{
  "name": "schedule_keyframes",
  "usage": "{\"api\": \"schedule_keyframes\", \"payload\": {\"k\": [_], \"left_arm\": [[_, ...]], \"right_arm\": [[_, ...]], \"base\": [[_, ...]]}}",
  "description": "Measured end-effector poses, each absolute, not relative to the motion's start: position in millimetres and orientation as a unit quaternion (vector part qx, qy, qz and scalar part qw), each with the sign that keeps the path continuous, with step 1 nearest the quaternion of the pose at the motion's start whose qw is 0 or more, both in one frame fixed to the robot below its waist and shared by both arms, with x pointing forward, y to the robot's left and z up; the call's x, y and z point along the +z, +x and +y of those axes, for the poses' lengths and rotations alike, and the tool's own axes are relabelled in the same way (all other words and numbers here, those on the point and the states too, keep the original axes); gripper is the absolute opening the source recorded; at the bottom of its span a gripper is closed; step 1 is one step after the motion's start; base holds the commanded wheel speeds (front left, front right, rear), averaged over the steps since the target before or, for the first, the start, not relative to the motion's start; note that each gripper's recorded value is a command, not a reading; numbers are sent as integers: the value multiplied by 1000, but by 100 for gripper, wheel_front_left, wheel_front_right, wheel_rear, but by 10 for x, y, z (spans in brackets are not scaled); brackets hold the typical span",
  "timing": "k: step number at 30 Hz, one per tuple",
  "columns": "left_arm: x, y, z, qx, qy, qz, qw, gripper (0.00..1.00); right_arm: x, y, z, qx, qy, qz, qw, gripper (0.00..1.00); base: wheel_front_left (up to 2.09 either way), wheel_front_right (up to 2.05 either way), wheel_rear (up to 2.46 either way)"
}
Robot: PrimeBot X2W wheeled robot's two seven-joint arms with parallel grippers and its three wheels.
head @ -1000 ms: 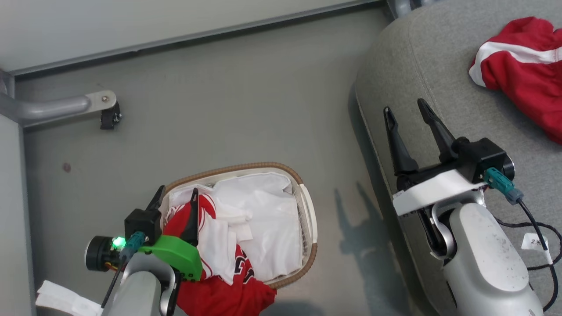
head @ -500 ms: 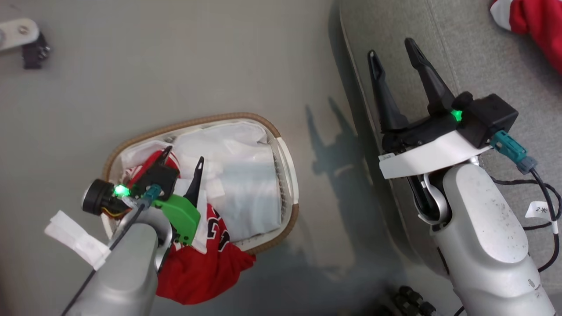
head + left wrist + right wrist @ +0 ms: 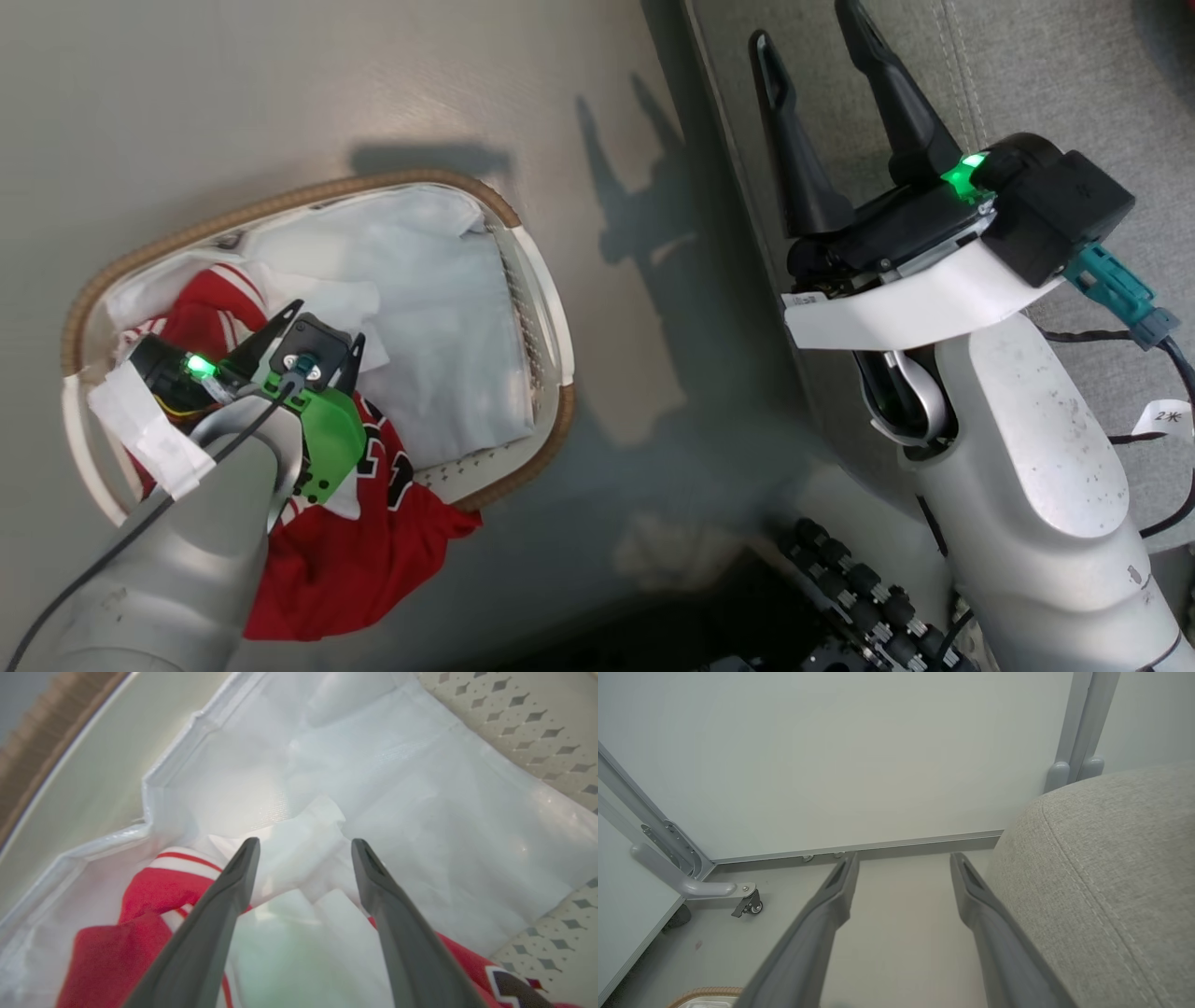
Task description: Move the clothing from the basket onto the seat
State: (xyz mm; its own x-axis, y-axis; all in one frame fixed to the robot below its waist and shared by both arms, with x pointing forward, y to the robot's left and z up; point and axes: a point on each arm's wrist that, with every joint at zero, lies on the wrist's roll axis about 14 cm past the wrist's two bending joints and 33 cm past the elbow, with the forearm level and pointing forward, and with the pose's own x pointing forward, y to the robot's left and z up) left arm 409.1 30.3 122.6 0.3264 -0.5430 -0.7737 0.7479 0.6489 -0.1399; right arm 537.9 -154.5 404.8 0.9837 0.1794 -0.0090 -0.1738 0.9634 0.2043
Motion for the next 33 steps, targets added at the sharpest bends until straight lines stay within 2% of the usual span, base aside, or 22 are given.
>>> {"api": "schedule_keyframes", "payload": {"k": [12, 16, 17, 18, 19, 27, 33], "left_arm": [[606, 3974, 332, -454, 202, 473, 727, 100], [531, 3913, 309, -456, 198, 485, 720, 100], [529, 3910, 305, -455, 197, 486, 719, 75], [533, 3914, 303, -454, 196, 487, 720, 27], [539, 3920, 305, -452, 196, 489, 720, 0], [777, 3949, 184, -429, 151, 482, 749, 0], [1119, 3933, 24, -409, 98, 462, 781, 0]], "right_arm": [[3598, 5388, -1635, 81, 92, 55, 991, 100], [3511, 5369, -1647, 78, 93, 65, 990, 100], [3512, 5365, -1644, 79, 93, 65, 990, 100], [3515, 5362, -1644, 79, 94, 66, 990, 100], [3521, 5356, -1643, 79, 96, 66, 990, 100], [3718, 5324, -1688, 74, 90, 56, 992, 100], [3892, 5201, -1725, 68, 78, 52, 993, 100]], "base": [[0, 0, 0], [0, 0, 0], [0, 0, 0], [0, 0, 0], [0, 0, 0], [0, 0, 0], [0, 0, 0]]}}
